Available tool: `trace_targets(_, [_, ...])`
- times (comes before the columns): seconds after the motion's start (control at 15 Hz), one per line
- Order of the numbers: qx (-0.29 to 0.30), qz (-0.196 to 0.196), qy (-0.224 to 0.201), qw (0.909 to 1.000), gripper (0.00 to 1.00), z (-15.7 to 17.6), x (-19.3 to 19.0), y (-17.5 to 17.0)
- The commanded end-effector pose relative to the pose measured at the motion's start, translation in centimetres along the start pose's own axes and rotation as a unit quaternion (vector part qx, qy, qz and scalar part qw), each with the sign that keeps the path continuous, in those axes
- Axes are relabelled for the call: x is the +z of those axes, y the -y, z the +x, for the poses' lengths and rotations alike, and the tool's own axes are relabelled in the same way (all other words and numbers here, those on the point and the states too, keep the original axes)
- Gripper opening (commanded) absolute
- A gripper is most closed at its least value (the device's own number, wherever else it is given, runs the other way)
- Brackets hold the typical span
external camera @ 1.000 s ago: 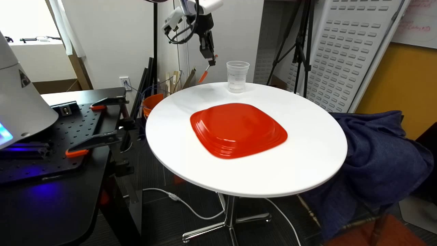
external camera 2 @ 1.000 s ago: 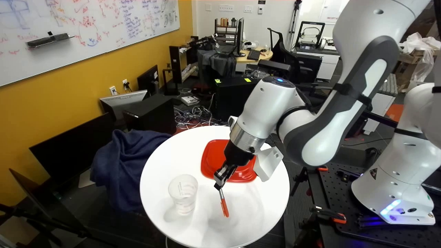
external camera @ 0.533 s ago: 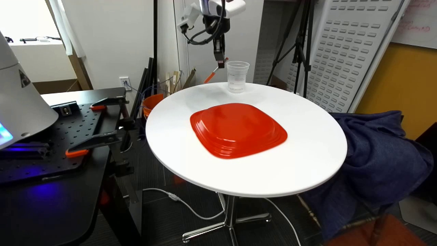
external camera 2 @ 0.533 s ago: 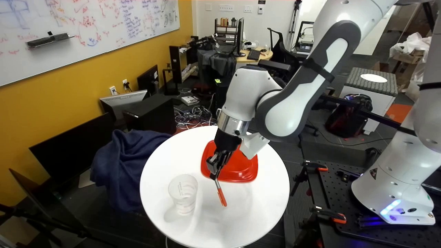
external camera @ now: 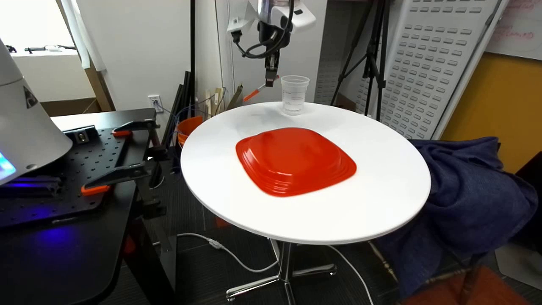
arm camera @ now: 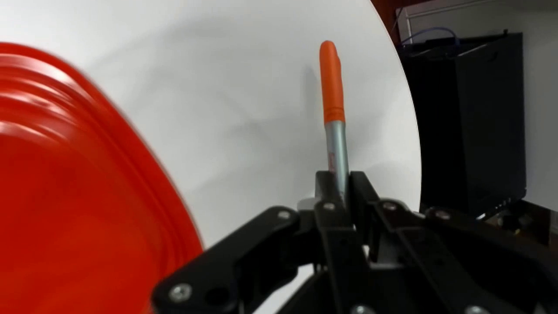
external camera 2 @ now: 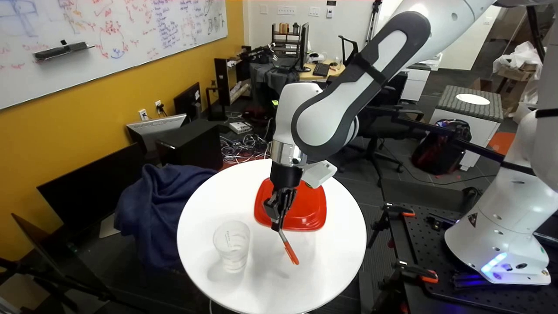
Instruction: Remove the pen from the cup and put it on the table
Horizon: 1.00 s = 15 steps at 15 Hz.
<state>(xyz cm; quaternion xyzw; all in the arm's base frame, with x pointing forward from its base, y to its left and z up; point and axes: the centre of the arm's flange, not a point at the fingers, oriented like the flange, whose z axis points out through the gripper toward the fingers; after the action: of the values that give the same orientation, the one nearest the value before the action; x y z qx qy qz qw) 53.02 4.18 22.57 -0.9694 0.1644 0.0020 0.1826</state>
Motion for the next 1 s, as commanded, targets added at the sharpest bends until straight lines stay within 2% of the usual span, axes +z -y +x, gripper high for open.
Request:
trace_targets(0.0, [0.001, -0.004, 0.026, 0.9997, 0.03, 0.06, -0.83, 0.30])
trace_targets(0.47, [-0.002, -0.018, 0.051, 0.9986, 0.03, 0.55, -0.33, 0.41])
trace_targets(0.53, [-0.001, -0.020, 0.052, 0.9984, 0.38, 0.60, -0.33, 0.43])
trace_targets(0.6, [-0.001, -0.021, 0.053, 0.9983, 0.39, 0.62, -0.37, 0.53])
trace_targets(0.93, [0.001, -0.024, 0.051, 0.9984, 0.75, 0.82, -0.56, 0.62])
